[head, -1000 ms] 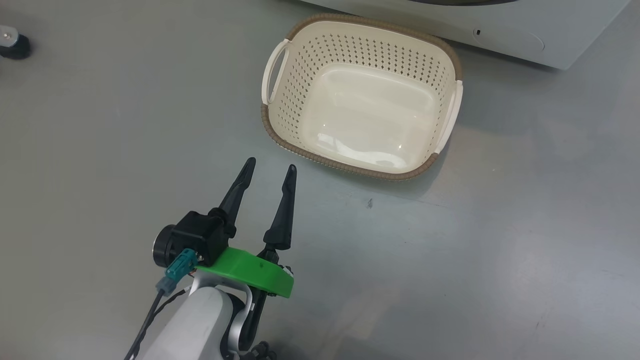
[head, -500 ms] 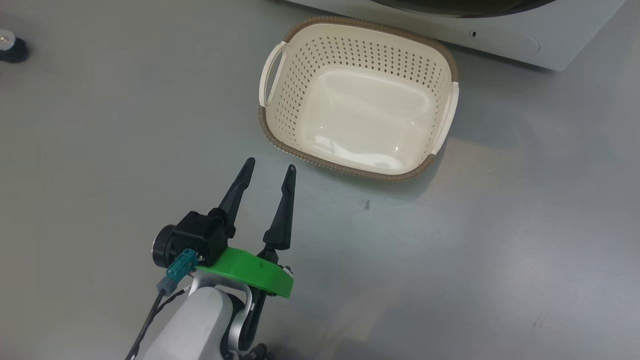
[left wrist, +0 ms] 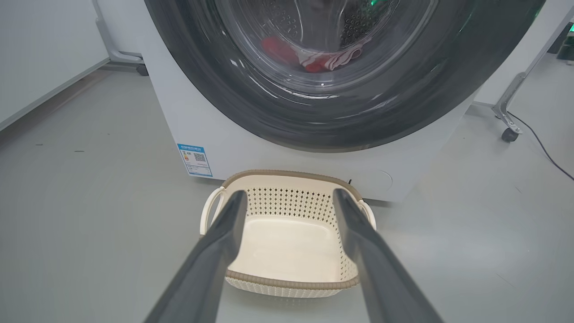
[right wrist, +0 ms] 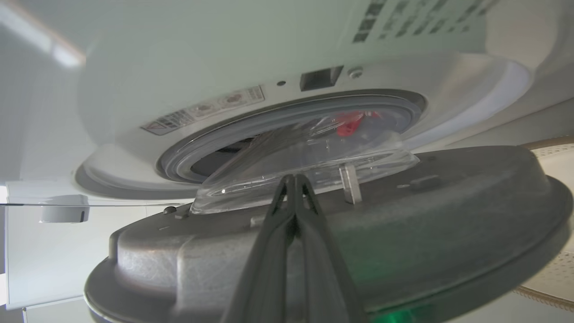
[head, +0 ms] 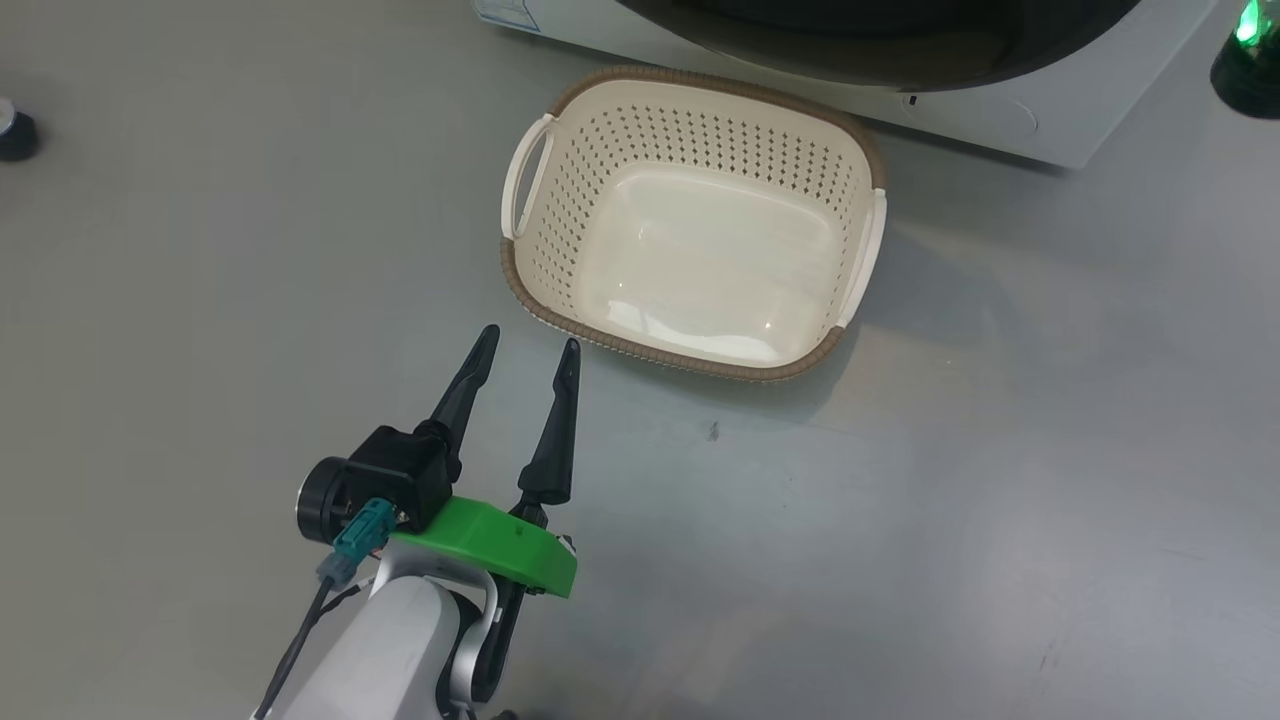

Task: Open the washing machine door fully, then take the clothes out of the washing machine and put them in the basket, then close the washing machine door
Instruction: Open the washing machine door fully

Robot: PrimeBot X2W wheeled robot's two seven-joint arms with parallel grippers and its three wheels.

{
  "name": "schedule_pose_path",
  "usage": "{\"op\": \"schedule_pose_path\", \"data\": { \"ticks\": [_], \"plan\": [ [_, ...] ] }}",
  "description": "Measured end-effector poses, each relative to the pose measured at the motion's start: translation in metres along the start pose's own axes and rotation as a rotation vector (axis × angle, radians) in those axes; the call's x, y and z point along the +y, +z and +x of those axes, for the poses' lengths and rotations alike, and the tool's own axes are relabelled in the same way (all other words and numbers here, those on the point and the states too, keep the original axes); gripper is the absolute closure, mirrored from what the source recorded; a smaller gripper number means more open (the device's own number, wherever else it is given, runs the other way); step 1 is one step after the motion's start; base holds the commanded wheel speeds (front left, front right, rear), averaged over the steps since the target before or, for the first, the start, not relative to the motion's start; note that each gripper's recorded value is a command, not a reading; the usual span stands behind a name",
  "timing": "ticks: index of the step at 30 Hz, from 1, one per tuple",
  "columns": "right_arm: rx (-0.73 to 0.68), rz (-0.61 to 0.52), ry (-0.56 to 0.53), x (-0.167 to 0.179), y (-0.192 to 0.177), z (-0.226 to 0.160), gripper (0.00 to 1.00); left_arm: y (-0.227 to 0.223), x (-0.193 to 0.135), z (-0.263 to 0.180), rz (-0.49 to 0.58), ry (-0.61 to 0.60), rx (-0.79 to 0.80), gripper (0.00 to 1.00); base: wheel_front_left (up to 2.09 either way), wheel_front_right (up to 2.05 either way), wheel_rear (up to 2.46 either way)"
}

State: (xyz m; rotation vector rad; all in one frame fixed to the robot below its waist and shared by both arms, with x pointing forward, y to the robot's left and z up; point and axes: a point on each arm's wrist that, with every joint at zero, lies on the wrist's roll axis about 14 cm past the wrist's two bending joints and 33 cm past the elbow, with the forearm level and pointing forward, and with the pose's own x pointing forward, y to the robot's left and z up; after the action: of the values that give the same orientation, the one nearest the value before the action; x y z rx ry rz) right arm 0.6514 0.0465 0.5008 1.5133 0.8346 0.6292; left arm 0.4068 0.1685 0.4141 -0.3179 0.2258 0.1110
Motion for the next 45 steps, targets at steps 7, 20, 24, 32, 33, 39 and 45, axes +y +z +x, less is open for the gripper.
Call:
{"op": "schedule_pose_path", "data": {
  "ticks": [7,20,24,32,33,39,45],
  "plan": [
    [0.017,0.013,-0.022,-0.003,-0.01,-0.011,1.0,0.005,-0.007,-0.001,-0.005,-0.023,-0.015,0.0,0.0,0.0,0.0],
    [0.014,0.003,-0.029,0.002,-0.014,-0.02,1.0,0.012,-0.012,-0.004,-0.007,-0.035,-0.033,0.0,0.0,0.0,0.0],
    [0.017,0.002,-0.029,0.002,-0.015,-0.02,1.0,0.013,-0.011,-0.004,-0.005,-0.033,-0.036,0.0,0.0,0.0,0.0],
    [0.043,0.006,-0.046,-0.005,-0.021,-0.021,1.0,0.013,-0.011,-0.005,0.0,-0.031,-0.037,0.0,0.0,0.0,0.0],
    [0.043,0.006,-0.047,-0.006,-0.022,-0.022,1.0,0.013,-0.011,-0.005,0.001,-0.031,-0.038,0.0,0.0,0.0,0.0],
    [0.042,0.0,-0.052,-0.006,-0.024,-0.025,1.0,0.015,-0.012,-0.006,0.002,-0.036,-0.044,0.0,0.0,0.0,0.0],
    [-0.028,-0.117,-0.019,0.007,-0.013,-0.03,1.0,0.018,-0.013,-0.007,0.006,-0.039,-0.053,0.0,0.0,0.0,0.0]
  ]
}}
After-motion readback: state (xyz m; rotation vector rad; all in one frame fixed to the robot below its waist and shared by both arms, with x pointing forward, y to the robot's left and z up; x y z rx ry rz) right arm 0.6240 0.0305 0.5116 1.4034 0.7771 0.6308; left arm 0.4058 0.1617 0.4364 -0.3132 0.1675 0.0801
